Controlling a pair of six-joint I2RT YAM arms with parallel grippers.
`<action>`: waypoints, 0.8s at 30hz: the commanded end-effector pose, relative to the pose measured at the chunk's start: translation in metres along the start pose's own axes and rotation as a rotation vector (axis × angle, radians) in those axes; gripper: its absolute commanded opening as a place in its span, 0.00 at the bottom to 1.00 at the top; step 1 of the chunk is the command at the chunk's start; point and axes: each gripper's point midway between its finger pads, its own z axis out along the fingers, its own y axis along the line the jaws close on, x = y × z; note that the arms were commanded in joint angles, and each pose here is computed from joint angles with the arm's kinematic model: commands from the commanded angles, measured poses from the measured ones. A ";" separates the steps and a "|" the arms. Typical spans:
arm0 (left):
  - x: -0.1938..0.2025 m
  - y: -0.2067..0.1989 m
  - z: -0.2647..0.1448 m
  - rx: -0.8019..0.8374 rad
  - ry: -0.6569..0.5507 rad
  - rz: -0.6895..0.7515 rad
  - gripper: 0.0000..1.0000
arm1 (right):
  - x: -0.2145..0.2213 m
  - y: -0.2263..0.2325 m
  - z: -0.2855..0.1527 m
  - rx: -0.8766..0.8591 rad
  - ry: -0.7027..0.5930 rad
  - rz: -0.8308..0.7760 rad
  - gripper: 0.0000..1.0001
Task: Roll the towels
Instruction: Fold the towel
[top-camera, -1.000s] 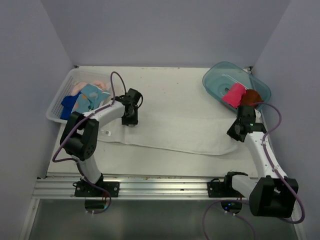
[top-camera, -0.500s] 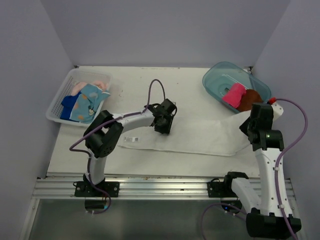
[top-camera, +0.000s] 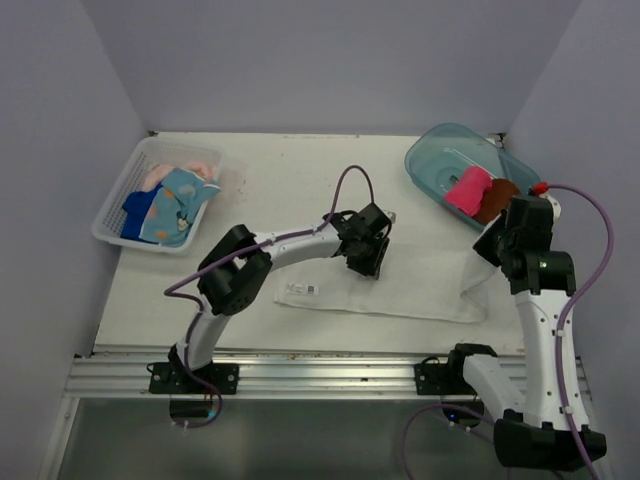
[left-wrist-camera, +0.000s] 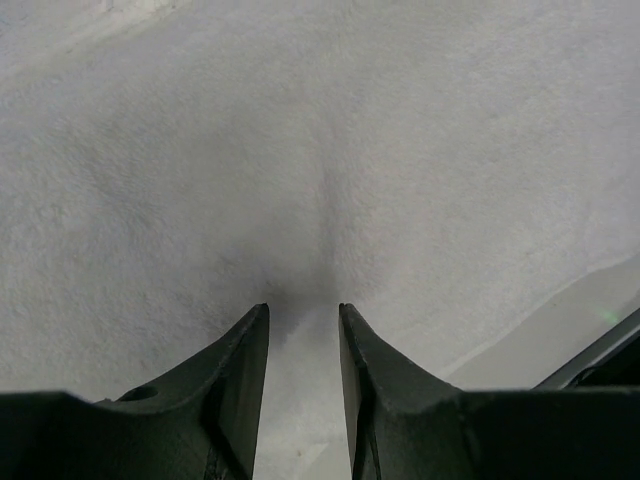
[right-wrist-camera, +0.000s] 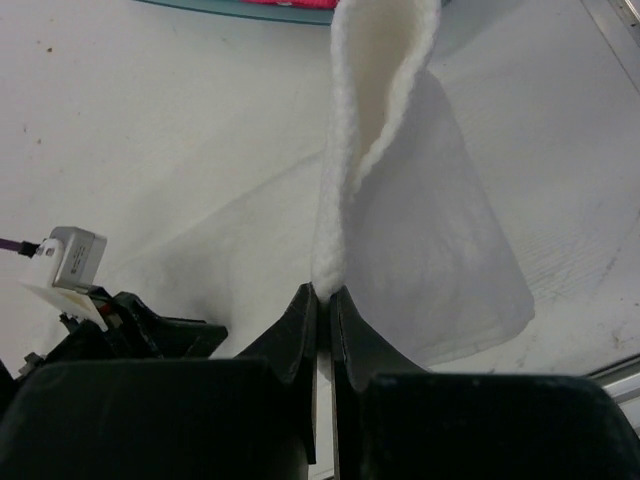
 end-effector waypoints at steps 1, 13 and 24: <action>-0.025 -0.013 -0.043 0.069 -0.053 0.018 0.38 | -0.014 0.034 -0.011 -0.141 -0.003 -0.034 0.00; -0.008 0.163 -0.129 -0.143 -0.149 -0.270 0.38 | 0.004 0.107 -0.018 -0.296 0.069 -0.221 0.00; 0.048 0.233 -0.125 -0.244 -0.072 -0.431 0.30 | 0.046 0.172 -0.024 -0.369 0.164 -0.383 0.00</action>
